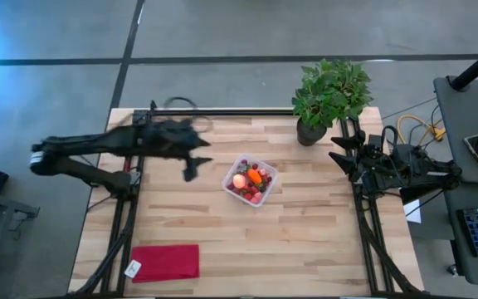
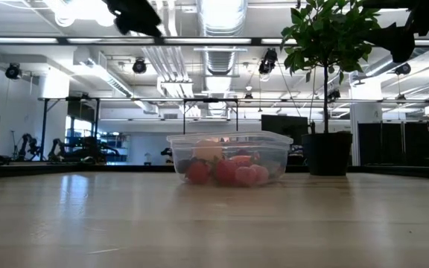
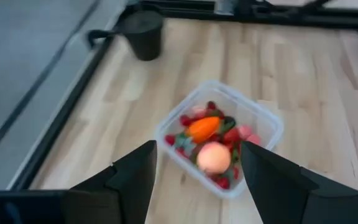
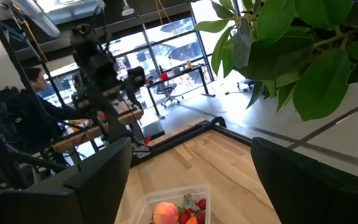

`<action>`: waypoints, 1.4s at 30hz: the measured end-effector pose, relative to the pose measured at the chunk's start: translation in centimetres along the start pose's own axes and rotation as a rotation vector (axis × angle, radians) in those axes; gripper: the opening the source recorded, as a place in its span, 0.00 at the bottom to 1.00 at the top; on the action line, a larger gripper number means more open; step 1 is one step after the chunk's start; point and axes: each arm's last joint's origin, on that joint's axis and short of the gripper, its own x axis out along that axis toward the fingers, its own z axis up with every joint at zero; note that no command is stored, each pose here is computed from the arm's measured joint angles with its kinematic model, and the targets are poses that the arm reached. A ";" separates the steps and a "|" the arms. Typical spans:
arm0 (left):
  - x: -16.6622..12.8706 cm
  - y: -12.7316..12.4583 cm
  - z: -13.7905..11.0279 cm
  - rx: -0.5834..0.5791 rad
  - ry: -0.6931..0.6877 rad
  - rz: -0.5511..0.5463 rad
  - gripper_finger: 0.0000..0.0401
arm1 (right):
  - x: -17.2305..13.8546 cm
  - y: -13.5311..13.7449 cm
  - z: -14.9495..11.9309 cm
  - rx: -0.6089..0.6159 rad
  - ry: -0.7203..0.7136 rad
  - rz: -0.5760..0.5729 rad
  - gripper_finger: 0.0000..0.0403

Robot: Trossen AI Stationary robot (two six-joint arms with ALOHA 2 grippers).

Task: Pick and placing Produce into tupperware
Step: Return to Home Position

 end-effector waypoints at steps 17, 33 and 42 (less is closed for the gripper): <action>-7.2 0.5 -11.1 -0.331 -0.246 -0.106 0.54 | 0.0 0.0 0.0 0.000 0.000 0.000 0.80; -9.0 0.6 -17.6 -0.342 -0.524 -0.211 0.54 | 0.0 0.0 0.0 0.000 -0.001 0.000 0.80; -7.3 0.4 -19.0 -0.349 -0.427 -0.195 0.54 | 0.0 0.0 0.0 0.000 0.000 0.001 0.80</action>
